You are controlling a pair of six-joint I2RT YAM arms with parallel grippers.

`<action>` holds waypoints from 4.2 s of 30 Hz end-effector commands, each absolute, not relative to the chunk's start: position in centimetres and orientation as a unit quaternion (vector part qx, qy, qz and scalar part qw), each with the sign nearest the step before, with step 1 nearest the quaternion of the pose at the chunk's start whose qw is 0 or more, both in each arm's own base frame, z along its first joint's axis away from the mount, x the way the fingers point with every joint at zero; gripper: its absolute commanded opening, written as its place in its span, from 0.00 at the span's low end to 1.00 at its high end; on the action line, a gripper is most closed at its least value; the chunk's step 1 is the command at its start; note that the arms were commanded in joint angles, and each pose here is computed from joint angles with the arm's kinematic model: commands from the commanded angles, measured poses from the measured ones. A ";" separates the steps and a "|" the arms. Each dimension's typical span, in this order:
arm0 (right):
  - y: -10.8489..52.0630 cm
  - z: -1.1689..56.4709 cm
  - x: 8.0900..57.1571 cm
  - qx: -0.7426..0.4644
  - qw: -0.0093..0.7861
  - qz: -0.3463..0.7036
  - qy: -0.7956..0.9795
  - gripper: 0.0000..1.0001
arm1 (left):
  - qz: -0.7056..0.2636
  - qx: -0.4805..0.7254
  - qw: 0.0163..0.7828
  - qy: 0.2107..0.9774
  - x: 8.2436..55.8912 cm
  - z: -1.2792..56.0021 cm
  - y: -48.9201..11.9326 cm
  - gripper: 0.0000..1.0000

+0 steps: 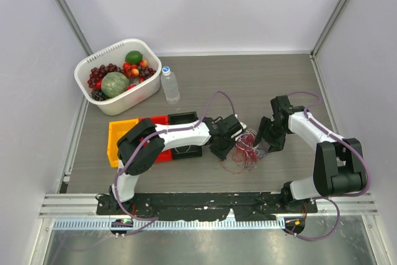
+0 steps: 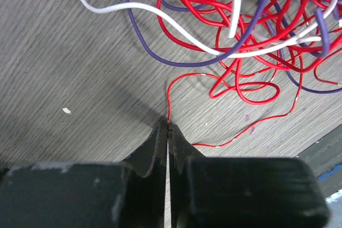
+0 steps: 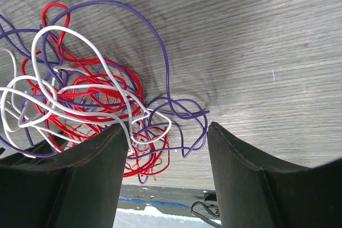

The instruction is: Untangle the cables

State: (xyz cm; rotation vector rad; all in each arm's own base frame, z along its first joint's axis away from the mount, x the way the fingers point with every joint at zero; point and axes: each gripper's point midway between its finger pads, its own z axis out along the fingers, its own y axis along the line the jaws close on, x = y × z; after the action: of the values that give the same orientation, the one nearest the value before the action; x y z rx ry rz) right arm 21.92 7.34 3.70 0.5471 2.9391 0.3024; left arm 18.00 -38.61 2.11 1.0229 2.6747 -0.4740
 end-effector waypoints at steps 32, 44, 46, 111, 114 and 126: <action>14.3 11.3 24.6 0.042 0.194 0.274 0.941 0.75 | -0.391 0.270 0.414 0.776 23.4 28.9 -40.1 0.00; 15.5 8.1 26.0 0.070 0.179 0.185 0.964 0.71 | -0.488 0.252 0.457 0.700 22.0 38.2 -40.7 0.00; 14.2 6.6 26.2 0.097 0.164 0.138 0.972 0.67 | -0.504 0.251 0.485 0.670 21.6 41.7 -40.1 0.00; 6.5 6.6 23.6 0.192 0.095 0.093 0.972 0.68 | -0.445 0.116 0.049 0.887 25.8 6.6 -49.7 0.47; 6.8 6.1 23.5 0.196 0.091 0.101 0.971 0.68 | -0.451 0.119 0.031 0.884 25.5 6.2 -49.8 0.24; 6.5 3.9 24.2 0.212 0.082 0.083 0.970 0.61 | -0.475 0.193 0.160 0.844 24.8 17.0 -46.1 0.00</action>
State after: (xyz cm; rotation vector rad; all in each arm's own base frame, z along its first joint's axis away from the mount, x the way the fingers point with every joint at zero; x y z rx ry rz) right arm 22.76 7.05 4.23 0.6194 2.9375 0.2970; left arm 24.41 -46.81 7.07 0.4204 2.7060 -1.2943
